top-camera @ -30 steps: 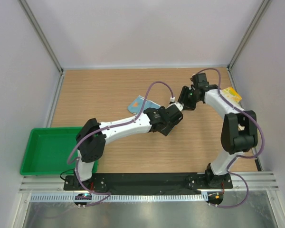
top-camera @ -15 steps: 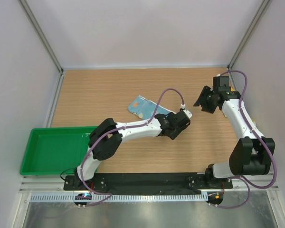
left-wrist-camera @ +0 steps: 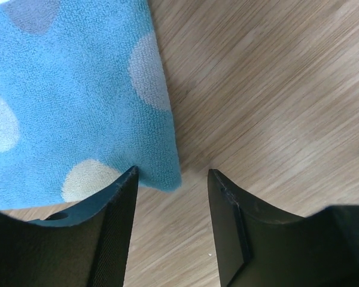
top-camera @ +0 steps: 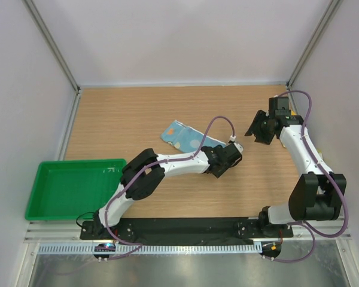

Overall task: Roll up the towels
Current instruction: Roll the towel

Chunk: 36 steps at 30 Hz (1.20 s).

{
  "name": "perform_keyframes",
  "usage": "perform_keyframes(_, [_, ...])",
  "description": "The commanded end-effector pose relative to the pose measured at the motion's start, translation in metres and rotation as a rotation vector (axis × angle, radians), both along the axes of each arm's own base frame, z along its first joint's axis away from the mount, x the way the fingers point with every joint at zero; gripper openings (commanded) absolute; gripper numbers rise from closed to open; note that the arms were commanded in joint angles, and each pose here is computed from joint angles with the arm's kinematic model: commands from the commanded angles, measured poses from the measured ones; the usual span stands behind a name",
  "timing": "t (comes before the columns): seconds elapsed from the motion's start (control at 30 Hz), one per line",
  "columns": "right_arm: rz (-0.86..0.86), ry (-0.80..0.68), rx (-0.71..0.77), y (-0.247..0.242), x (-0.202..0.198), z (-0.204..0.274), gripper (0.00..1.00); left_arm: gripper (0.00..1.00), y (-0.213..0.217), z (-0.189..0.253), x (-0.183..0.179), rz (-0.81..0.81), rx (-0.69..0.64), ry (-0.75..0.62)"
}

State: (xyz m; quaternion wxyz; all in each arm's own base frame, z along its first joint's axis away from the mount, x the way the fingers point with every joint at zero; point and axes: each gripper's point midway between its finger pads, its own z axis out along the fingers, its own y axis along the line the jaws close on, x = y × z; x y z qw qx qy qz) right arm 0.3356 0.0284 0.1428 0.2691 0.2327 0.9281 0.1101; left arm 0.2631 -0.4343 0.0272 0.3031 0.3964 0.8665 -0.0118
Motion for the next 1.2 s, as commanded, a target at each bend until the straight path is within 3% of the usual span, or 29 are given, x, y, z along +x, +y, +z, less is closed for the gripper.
perform_keyframes(0.0, [0.003, -0.051, -0.005, -0.002, 0.01, 0.015, 0.55, 0.5, -0.006, 0.001, 0.009, 0.006, -0.005, -0.037])
perform_keyframes(0.13, [0.01, -0.046, 0.004, 0.0, 0.011, 0.013, 0.54, 0.38, -0.004, -0.005, 0.014, 0.013, -0.006, -0.031])
perform_keyframes(0.17, [0.014, -0.045, 0.01, 0.001, 0.012, 0.012, 0.54, 0.28, -0.003, -0.005, 0.015, 0.018, -0.011, -0.03])
perform_keyframes(0.33, [0.036, -0.036, 0.055, 0.01, 0.012, 0.004, 0.54, 0.11, 0.002, -0.009, 0.023, 0.026, -0.059, -0.015])
perform_keyframes(0.37, [0.042, -0.033, 0.071, 0.013, 0.011, 0.002, 0.54, 0.02, 0.003, -0.008, 0.024, 0.025, -0.066, -0.015])
perform_keyframes(0.4, [0.039, -0.046, 0.097, 0.017, 0.014, 0.001, 0.56, 0.0, 0.005, -0.005, 0.023, 0.028, -0.077, -0.015])
perform_keyframes(0.57, [0.108, 0.019, 0.394, 0.07, 0.004, -0.028, 0.64, 0.0, 0.002, 0.009, 0.019, 0.034, -0.188, 0.018])
perform_keyframes(0.97, [0.122, 0.11, 0.408, 0.104, 0.009, -0.088, 0.67, 0.0, 0.009, 0.03, 0.004, 0.063, -0.328, 0.088])
perform_keyframes(1.17, [0.125, 0.147, 0.392, 0.109, 0.012, -0.111, 0.63, 0.0, 0.017, 0.043, 0.008, 0.104, -0.373, 0.097])
